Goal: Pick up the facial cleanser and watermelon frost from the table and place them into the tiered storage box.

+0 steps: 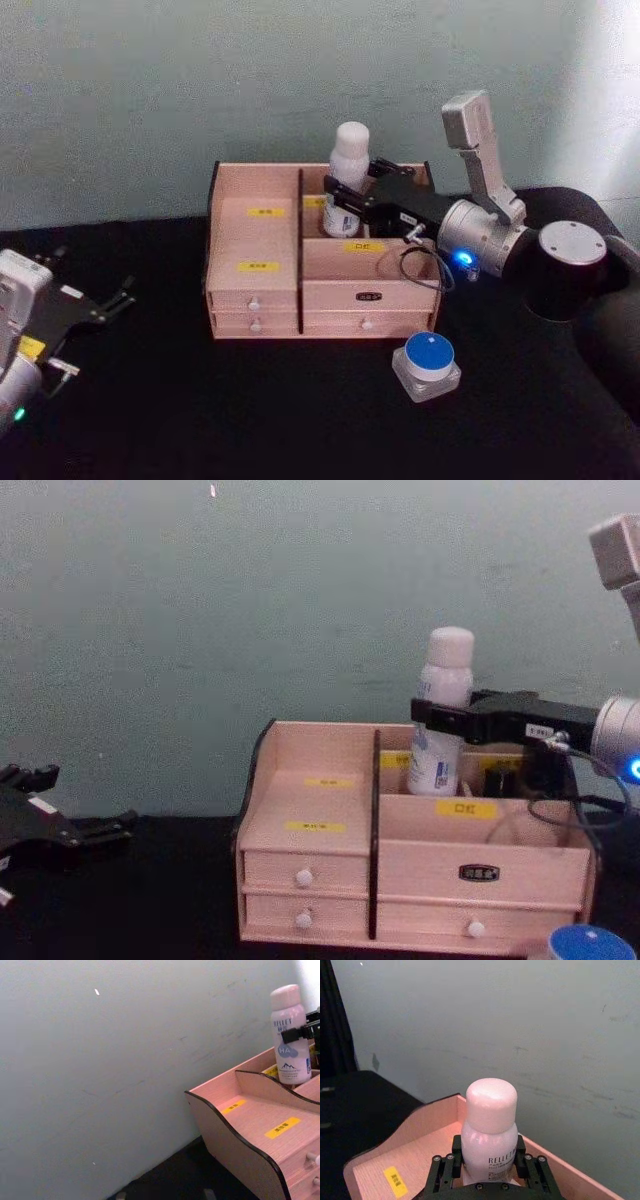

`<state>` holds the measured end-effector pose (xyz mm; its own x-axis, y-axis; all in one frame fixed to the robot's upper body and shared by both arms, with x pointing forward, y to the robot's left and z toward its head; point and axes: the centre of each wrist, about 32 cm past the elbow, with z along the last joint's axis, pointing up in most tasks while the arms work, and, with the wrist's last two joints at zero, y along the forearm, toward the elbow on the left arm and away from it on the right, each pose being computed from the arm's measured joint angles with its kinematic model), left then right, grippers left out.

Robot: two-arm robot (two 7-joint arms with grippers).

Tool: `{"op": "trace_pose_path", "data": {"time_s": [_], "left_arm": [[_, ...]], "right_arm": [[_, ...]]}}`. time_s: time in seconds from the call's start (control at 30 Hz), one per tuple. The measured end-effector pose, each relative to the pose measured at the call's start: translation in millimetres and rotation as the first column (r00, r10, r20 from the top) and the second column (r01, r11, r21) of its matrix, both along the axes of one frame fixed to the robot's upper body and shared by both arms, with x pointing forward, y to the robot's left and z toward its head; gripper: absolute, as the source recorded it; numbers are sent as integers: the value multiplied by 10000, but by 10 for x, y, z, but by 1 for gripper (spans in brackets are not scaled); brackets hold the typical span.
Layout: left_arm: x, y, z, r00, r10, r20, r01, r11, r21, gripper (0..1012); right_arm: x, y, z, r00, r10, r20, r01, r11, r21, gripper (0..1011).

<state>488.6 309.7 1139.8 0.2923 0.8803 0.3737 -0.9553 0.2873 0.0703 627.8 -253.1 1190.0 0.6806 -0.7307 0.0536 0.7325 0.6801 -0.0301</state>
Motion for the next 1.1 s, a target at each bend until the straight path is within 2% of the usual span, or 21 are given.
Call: {"op": "trace_pose_path", "data": {"time_s": [0.63, 1.1], "left_arm": [[0, 0, 0, 10000, 0, 0, 0, 10000, 0, 1001], [0, 0, 0, 10000, 0, 0, 0, 10000, 1, 1001]], "right_arm": [[100, 41, -111, 9986, -29, -519, 5, 9989, -462, 593], [115, 55, -151, 9967, -11, -812, -44, 9977, -684, 593]]}}
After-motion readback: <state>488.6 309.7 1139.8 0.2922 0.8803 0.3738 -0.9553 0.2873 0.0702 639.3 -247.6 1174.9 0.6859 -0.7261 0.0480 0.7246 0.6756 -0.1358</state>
